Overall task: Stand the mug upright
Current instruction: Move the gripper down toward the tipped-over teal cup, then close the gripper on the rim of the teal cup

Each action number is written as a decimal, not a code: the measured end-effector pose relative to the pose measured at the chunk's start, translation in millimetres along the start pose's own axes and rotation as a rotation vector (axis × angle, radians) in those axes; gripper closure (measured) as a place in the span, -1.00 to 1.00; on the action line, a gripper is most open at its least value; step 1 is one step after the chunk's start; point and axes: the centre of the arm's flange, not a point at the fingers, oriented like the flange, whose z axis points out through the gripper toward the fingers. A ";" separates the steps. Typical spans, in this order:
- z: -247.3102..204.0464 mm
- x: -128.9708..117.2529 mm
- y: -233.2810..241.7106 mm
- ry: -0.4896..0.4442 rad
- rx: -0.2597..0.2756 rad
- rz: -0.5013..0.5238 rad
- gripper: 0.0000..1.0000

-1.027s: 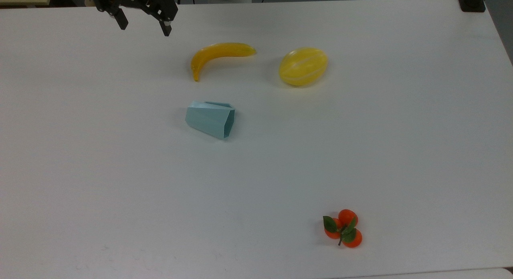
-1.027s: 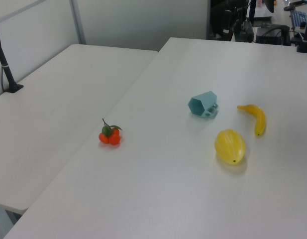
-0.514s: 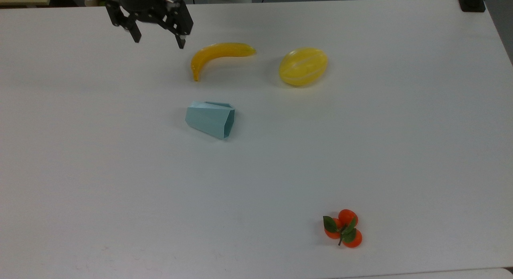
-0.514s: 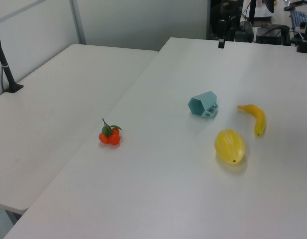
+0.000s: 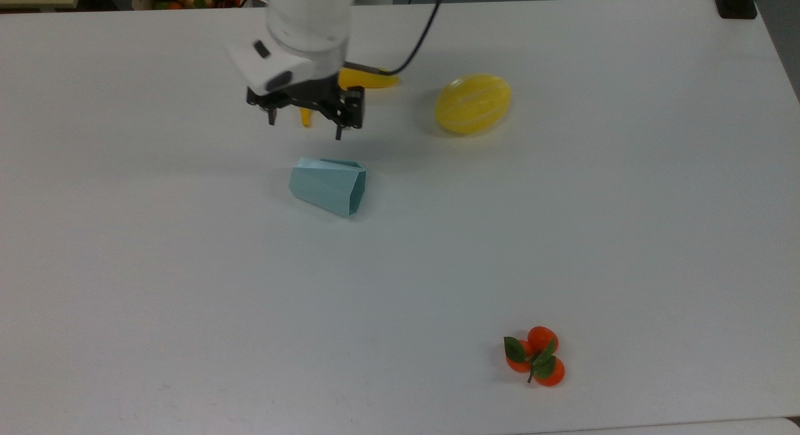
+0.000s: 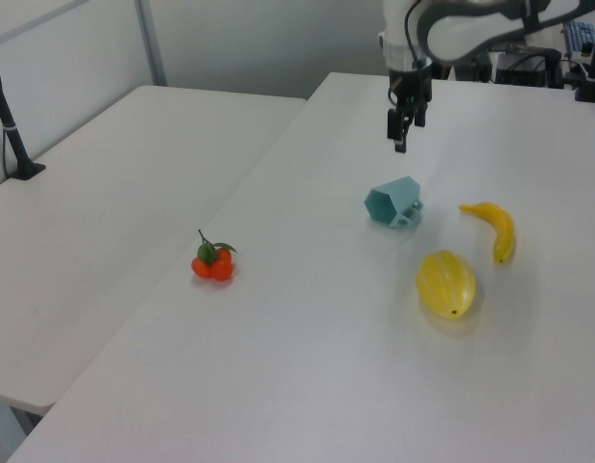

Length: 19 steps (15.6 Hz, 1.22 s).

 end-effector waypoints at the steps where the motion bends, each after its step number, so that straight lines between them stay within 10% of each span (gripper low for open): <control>1: 3.8 -1.1 -17.1 0.002 -0.036 -0.004 -1.00; 9: 36.2 -6.7 -111.1 0.073 -0.283 -0.014 -1.00; 19: 66.3 5.1 -116.5 0.109 -0.351 -0.066 -1.00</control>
